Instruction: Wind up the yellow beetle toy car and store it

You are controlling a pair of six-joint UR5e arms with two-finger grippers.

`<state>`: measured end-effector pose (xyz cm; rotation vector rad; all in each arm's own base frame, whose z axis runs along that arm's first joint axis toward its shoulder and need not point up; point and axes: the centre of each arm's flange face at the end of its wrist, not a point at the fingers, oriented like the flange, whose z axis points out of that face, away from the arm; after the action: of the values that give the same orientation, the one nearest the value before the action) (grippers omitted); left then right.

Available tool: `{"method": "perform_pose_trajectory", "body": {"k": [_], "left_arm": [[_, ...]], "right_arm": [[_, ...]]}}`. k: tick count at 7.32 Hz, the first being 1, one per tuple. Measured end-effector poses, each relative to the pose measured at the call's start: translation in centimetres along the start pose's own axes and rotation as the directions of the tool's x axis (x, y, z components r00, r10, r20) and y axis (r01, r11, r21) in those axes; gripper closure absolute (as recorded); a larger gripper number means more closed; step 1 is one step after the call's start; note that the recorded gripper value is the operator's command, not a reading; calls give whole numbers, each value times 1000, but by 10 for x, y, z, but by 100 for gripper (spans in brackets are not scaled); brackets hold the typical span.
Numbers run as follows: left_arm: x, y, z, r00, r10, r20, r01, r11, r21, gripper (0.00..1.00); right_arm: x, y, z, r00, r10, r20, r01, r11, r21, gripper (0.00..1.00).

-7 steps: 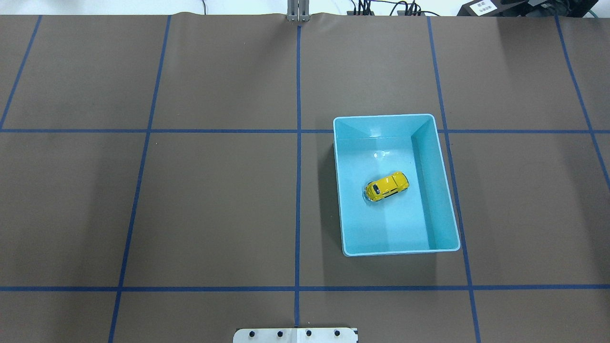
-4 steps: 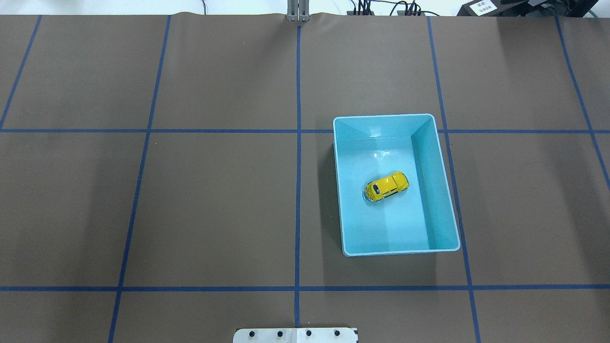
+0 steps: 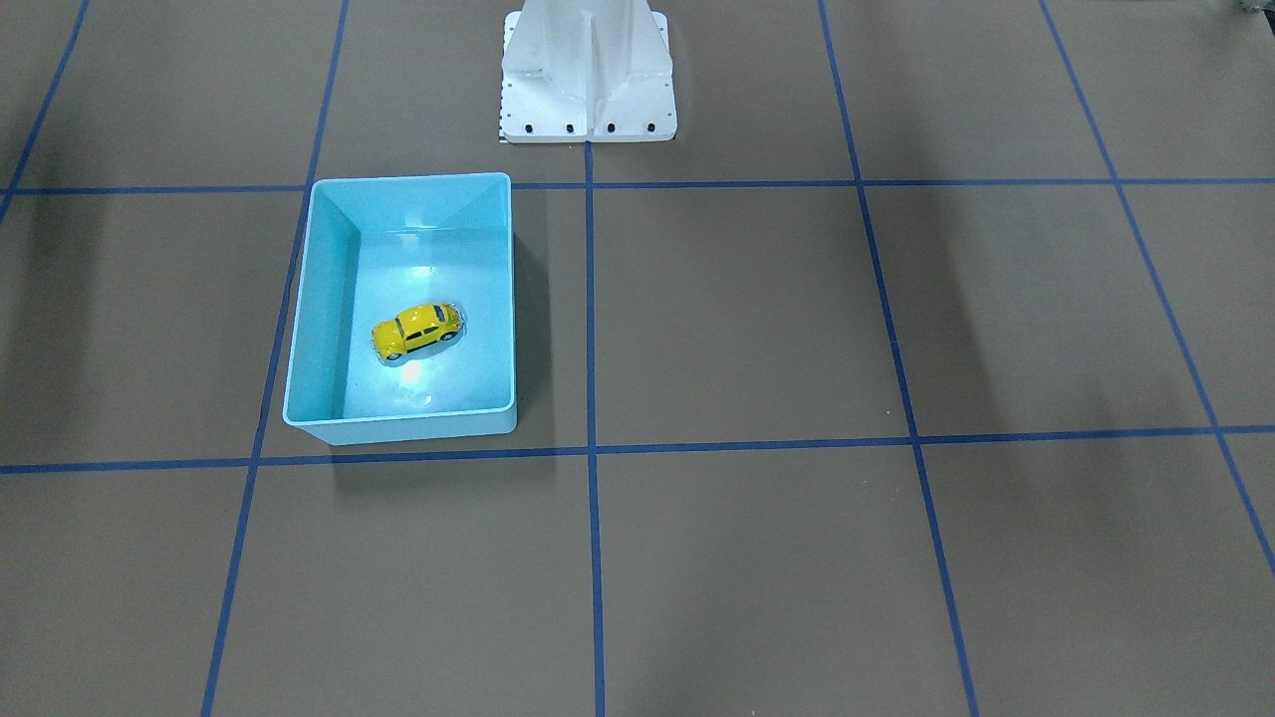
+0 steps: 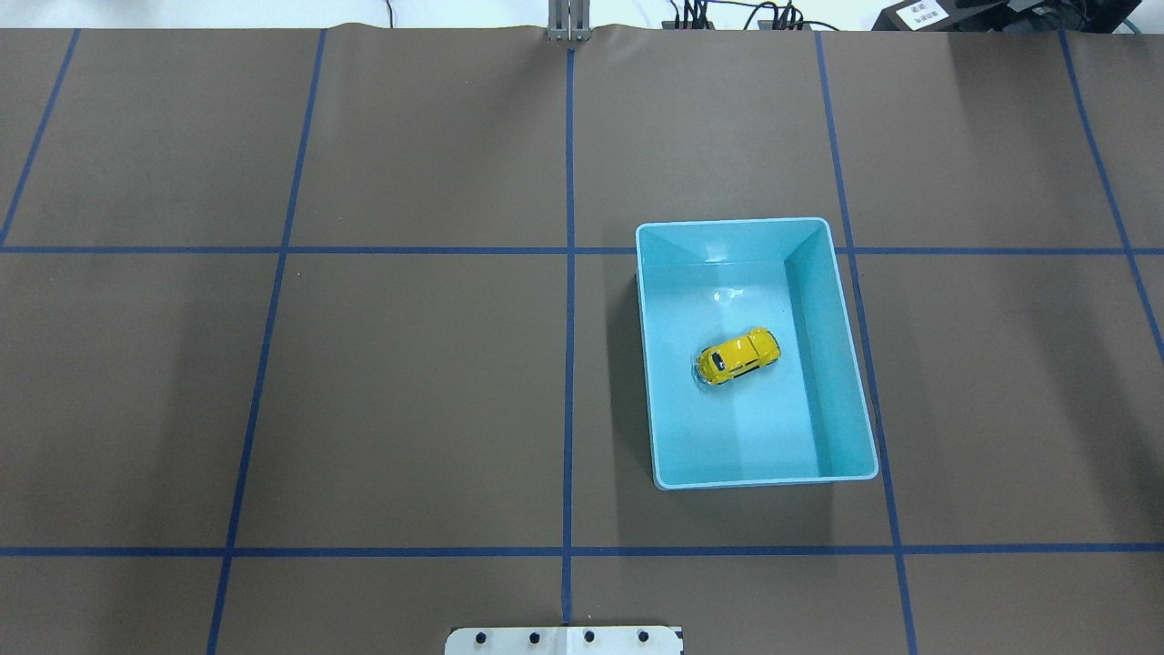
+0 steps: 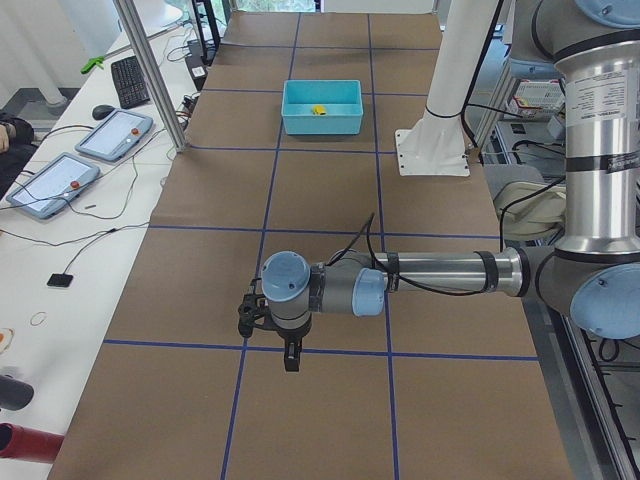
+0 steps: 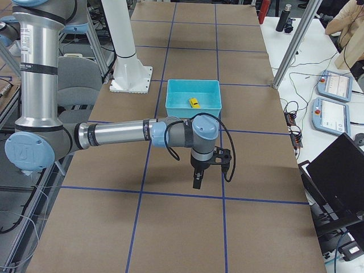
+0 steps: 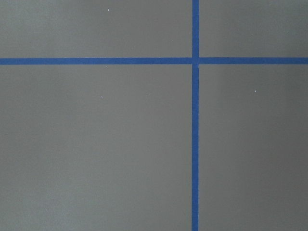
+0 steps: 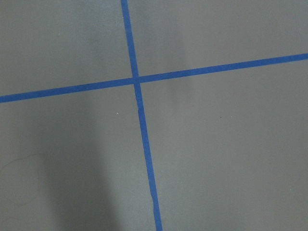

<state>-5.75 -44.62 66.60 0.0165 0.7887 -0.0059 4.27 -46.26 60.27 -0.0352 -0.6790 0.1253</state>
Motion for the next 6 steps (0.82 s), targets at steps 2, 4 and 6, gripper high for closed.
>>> {"method": "perform_pose_trajectory", "body": {"k": [2, 4, 6], "left_arm": [[-2, 3, 2, 1000, -7, 0, 7, 1000, -7, 0], [-3, 4, 3, 1000, -7, 0, 7, 1000, -7, 0], [-2, 3, 2, 1000, -5, 0, 5, 1000, -5, 0]], "right_arm": [[-14, -10, -6, 999, -36, 6, 36, 999, 12, 0], [-26, -15, -7, 986, -166, 12, 166, 986, 14, 0], [-23, -15, -2, 977, -211, 17, 211, 977, 0, 0]]}}
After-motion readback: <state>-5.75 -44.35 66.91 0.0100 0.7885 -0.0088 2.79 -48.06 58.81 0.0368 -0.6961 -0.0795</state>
